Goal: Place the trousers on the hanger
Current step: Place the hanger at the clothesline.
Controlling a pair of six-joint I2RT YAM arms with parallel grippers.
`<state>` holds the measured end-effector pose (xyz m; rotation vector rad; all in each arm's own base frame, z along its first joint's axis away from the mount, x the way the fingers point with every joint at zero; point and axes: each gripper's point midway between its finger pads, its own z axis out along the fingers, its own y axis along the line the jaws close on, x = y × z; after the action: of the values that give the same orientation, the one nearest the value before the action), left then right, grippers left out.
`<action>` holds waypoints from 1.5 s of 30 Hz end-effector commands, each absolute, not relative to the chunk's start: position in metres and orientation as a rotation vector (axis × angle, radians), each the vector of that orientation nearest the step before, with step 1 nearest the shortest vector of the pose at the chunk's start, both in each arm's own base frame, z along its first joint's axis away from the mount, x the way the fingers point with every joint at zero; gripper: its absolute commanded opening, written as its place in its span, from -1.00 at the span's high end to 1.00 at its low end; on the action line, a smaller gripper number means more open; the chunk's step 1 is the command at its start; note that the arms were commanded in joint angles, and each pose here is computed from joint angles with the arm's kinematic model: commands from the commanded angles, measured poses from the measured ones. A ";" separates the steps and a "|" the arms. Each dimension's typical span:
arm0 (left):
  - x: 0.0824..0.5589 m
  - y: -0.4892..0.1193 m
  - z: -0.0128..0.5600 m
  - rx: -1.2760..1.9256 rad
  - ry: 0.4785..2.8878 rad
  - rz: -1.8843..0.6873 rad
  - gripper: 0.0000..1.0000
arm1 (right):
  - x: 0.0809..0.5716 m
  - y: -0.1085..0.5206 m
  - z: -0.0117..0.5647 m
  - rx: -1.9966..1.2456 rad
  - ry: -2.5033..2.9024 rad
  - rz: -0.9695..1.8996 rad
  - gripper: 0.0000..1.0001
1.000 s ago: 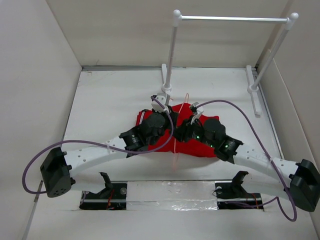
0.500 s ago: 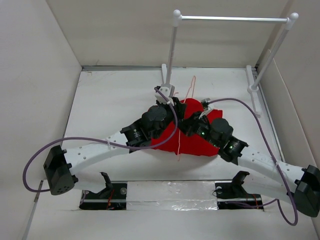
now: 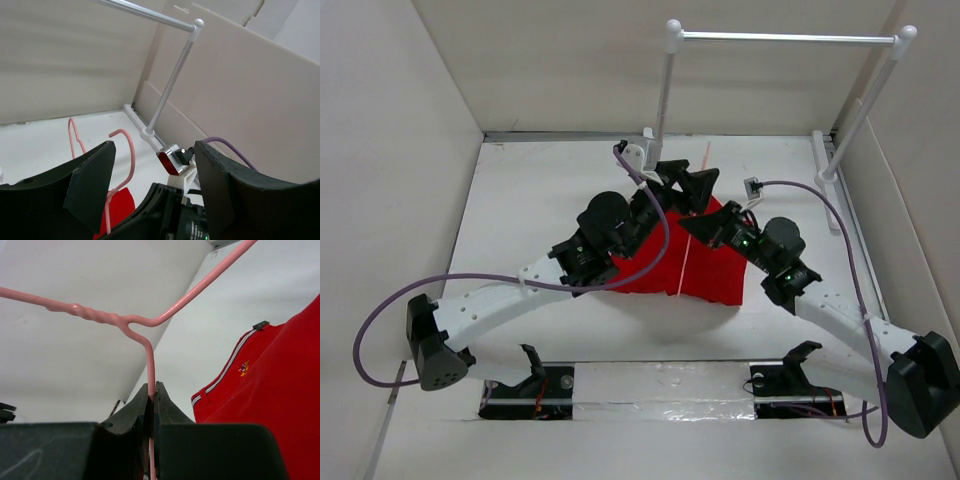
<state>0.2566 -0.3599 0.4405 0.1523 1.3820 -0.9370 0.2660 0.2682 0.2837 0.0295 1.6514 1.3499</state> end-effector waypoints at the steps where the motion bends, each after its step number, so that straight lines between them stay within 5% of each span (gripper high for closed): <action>1: 0.240 -0.329 0.510 0.107 1.196 -0.980 -0.24 | 0.252 0.255 0.389 -0.058 1.289 1.526 1.00; 12: 0.243 -0.270 0.496 -0.055 1.176 -0.922 -0.23 | 0.287 0.193 0.466 -0.070 1.169 1.520 1.00; 25: 0.246 -0.281 0.367 0.000 1.465 -0.856 -0.11 | 0.400 0.128 0.503 -0.043 1.202 1.279 1.00; 45: 0.233 -0.283 0.280 0.023 1.654 -0.868 -0.08 | 0.516 0.064 0.471 0.100 1.294 1.234 1.00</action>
<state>0.2355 -0.2844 0.2627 0.0553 1.7038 -0.8066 0.5378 0.0652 0.3937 0.2873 1.4774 1.2690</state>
